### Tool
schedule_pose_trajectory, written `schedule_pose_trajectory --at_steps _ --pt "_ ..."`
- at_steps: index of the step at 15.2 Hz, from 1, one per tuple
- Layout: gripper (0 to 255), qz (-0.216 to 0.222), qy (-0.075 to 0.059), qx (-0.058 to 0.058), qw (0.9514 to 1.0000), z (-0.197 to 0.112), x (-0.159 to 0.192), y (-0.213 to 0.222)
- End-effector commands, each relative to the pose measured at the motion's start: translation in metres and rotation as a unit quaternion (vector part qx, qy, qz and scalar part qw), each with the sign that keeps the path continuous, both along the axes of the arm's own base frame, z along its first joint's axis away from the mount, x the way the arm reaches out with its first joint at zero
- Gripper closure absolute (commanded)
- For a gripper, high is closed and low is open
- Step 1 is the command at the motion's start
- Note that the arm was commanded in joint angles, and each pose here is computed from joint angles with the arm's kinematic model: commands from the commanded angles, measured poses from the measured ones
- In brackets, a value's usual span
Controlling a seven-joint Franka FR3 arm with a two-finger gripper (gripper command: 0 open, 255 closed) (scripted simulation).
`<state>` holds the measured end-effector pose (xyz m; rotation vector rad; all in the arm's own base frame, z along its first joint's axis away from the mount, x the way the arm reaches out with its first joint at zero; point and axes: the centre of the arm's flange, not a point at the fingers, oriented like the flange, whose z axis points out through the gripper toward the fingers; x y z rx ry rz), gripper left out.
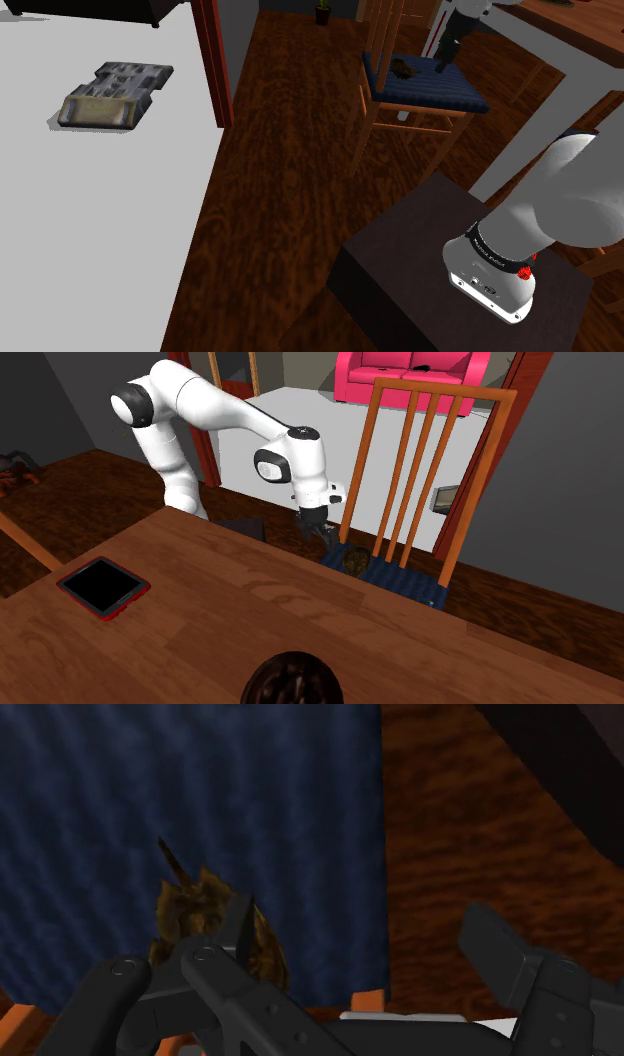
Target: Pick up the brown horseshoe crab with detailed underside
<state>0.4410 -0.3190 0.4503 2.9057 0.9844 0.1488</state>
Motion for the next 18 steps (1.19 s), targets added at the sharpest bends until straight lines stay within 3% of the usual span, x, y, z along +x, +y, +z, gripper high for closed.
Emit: schedule_pose_trajectory --at_steps 1,8,18 --pt "0 0.026 -0.005 -0.003 0.9996 -0.01 0.017 -0.017" --pt "0 0.105 -0.017 -0.009 0.9943 -0.043 0.085 -0.066" --pt "0 0.105 -0.017 -0.009 0.9943 -0.083 0.085 -0.066"
